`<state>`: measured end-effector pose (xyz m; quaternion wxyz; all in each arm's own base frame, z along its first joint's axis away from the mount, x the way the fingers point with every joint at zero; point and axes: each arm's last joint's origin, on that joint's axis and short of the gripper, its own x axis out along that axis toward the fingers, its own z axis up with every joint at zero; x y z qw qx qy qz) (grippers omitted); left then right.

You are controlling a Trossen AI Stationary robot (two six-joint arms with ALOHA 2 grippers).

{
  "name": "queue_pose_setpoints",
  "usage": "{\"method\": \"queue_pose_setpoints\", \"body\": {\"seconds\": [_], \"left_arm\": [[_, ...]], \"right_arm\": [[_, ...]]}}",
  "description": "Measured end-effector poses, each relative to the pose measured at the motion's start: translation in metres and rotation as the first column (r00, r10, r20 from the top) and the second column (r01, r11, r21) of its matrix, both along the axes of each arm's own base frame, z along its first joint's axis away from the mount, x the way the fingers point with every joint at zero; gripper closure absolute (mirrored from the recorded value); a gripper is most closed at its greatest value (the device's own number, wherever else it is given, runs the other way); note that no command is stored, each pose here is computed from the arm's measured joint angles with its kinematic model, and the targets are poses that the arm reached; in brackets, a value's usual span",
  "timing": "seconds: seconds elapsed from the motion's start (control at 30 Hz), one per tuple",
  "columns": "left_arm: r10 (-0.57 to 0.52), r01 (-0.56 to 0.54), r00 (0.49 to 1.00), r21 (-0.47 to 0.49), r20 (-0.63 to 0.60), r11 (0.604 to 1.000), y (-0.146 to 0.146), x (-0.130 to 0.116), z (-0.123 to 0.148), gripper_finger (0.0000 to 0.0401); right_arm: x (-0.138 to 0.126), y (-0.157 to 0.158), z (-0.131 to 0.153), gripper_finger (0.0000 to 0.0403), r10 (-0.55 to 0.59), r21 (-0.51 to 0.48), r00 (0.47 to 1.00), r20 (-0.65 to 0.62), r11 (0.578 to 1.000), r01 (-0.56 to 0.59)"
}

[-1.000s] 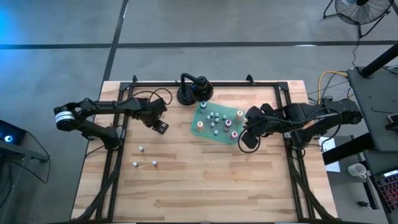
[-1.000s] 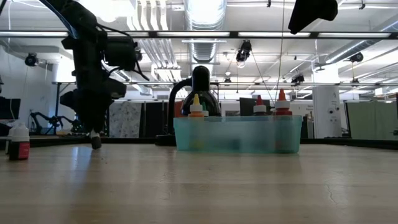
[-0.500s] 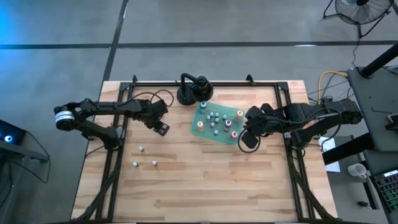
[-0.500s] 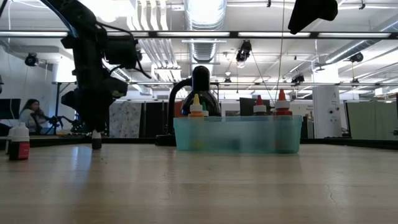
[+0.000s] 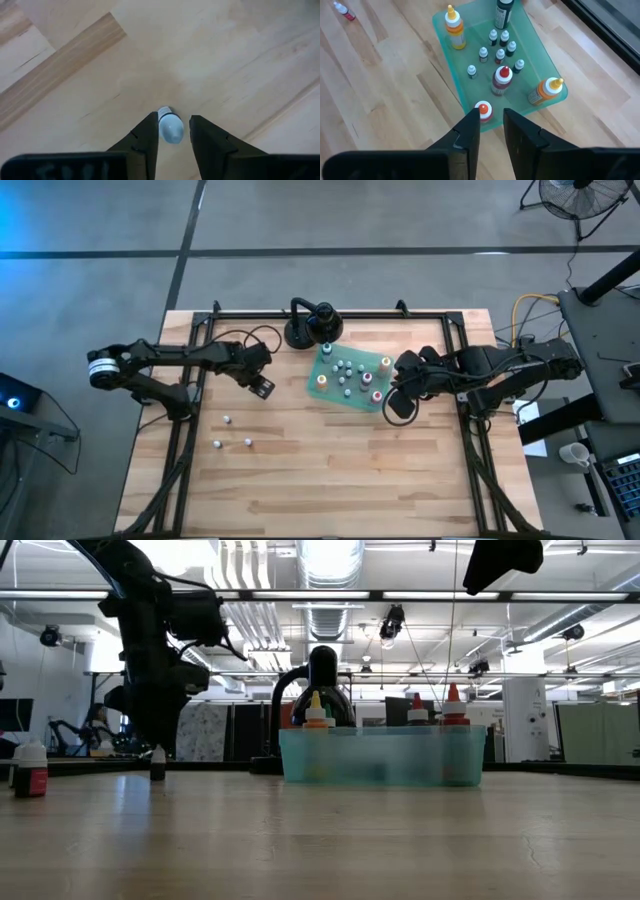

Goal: Pick & Place food coloring
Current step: Put the violet food coloring bottle into the bin

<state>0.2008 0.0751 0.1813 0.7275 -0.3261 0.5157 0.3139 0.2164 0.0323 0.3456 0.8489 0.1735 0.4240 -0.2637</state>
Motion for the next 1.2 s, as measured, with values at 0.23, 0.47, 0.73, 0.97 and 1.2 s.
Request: {"method": "queue_pose_setpoints", "body": {"seconds": [0.23,0.47,0.73,0.97,1.2], "left_arm": [[0.005,-0.005,1.0,-0.003,-0.001,1.0,-0.0007,0.0,-0.0002,0.0254],[0.005,-0.006,0.999,-0.018,-0.042,1.0,-0.0023,-0.0038,-0.0015,0.0226],[-0.001,0.0,0.999,-0.021,-0.051,1.0,-0.0038,-0.0041,-0.0019,0.0238],[-0.006,0.006,1.0,-0.007,-0.019,1.0,-0.0027,-0.0011,-0.001,0.0257],[0.001,-0.002,0.999,-0.021,-0.042,1.0,-0.004,-0.0043,-0.0045,0.0275]], "right_arm": [[0.0,0.0,0.0,0.0321,0.002,-0.003,1.0,-0.001,1.0,-0.002],[-0.0004,-0.0006,-0.0001,0.0321,-0.005,-0.018,1.0,-0.003,1.0,0.005],[-0.0006,-0.0008,-0.0013,0.0321,-0.008,-0.023,1.0,-0.01,1.0,0.007],[-0.0006,-0.0014,-0.0011,0.0321,-0.018,-0.04,1.0,-0.005,0.999,0.018],[-0.0005,-0.0013,-0.0011,0.0321,-0.02,-0.038,1.0,-0.004,0.999,0.02]]}}
